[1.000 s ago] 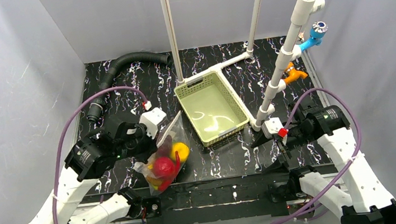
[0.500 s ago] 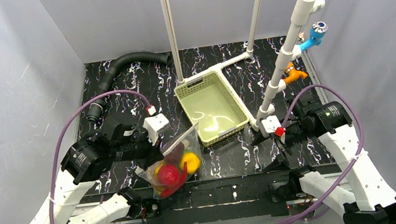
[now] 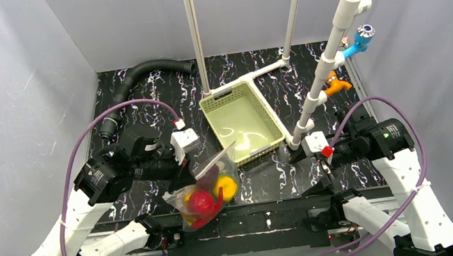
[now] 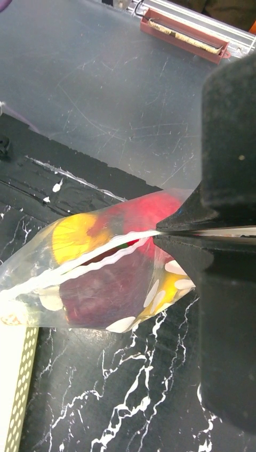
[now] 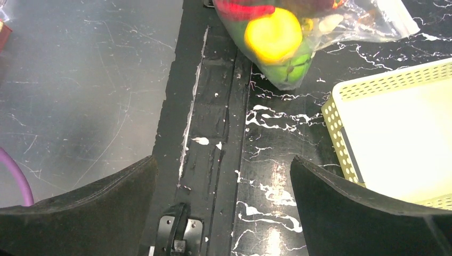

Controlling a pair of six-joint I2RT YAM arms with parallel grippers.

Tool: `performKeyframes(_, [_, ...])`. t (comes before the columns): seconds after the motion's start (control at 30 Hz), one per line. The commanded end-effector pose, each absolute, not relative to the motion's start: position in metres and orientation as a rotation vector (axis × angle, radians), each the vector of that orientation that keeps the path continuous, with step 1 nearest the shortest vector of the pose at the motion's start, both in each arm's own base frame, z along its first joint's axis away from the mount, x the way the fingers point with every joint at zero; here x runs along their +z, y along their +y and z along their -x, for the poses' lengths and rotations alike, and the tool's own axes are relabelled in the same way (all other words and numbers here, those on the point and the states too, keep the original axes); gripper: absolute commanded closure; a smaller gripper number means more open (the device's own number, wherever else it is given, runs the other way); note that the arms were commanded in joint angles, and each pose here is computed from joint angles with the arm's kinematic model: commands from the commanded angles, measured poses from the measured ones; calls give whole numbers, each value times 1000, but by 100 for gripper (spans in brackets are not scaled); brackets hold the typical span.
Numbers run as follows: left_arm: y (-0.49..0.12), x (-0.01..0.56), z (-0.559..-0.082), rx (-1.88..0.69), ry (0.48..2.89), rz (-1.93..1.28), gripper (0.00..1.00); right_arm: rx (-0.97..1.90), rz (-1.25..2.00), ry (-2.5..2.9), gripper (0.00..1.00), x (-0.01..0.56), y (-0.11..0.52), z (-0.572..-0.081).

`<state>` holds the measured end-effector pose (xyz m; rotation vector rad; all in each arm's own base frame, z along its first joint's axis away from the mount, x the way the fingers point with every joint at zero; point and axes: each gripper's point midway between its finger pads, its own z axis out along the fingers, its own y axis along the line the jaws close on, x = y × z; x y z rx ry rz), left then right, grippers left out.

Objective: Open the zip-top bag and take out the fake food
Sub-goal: Adjust the zipper on the food storage bag.

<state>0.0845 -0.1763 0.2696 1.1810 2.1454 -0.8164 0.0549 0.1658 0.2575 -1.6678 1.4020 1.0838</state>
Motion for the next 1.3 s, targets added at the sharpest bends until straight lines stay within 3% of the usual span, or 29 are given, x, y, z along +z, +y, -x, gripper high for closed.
performKeyframes(0.0, [-188, 295, -78, -926, 2034, -1203, 100, 1131, 1632, 1366, 1, 276, 169, -46])
performKeyframes(1.27, [-260, 284, -90, -1246, 2063, -1243, 100, 1231, 1695, 1276, 0, 306, 185, -48])
